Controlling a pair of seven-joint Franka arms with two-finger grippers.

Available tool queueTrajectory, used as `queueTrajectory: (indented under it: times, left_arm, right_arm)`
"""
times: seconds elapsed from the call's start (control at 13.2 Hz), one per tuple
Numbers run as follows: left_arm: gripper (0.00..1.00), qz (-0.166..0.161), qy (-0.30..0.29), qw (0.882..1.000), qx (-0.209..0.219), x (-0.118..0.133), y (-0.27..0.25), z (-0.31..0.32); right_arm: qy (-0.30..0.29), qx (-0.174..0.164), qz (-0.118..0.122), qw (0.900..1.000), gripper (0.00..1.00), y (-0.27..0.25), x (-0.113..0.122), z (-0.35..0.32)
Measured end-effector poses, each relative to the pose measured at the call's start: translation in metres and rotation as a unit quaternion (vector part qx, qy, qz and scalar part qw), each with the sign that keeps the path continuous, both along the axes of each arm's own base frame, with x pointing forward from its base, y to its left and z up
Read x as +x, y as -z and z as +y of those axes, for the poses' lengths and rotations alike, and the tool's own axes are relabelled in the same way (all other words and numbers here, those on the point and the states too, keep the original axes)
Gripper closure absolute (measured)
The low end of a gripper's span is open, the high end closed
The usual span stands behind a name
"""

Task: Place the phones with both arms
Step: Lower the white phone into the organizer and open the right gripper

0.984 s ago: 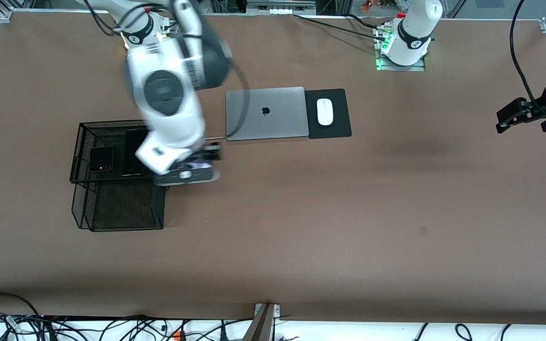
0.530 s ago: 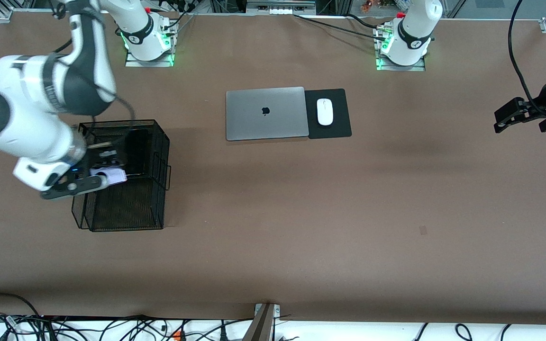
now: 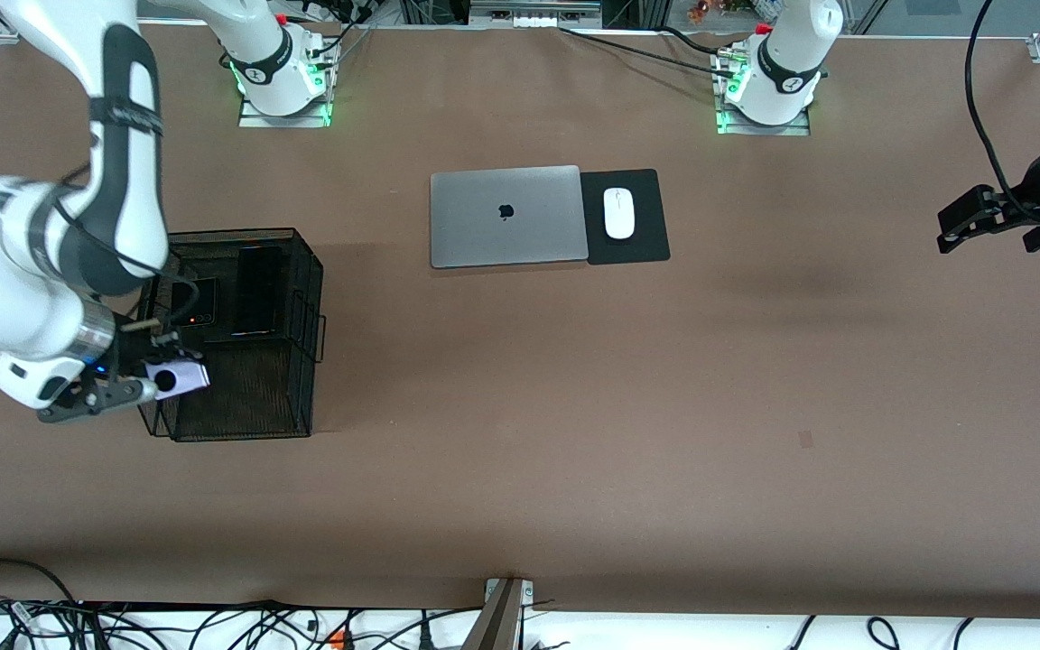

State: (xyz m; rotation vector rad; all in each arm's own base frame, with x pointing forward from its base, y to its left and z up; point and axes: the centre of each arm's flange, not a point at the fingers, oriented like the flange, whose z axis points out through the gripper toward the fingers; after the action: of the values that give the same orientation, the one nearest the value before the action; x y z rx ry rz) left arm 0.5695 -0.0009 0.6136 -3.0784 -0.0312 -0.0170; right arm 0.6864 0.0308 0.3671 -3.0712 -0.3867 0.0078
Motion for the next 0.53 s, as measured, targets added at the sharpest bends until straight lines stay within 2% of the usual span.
queueTrajectory:
  times: [0.3, 0.53]
  left_arm:
    - [0.00, 0.000, 0.001, 1.000, 0.000, 0.000, 0.000, -0.002]
    - [0.00, -0.001, 0.005, 1.000, 0.000, 0.000, -0.001, -0.005]
  right_arm:
    - [0.023, 0.000, 0.001, 1.000, 0.15, 0.061, 0.011, 0.005]
    - [0.035, -0.001, -0.005, 0.999, 0.15, 0.083, 0.015, 0.001]
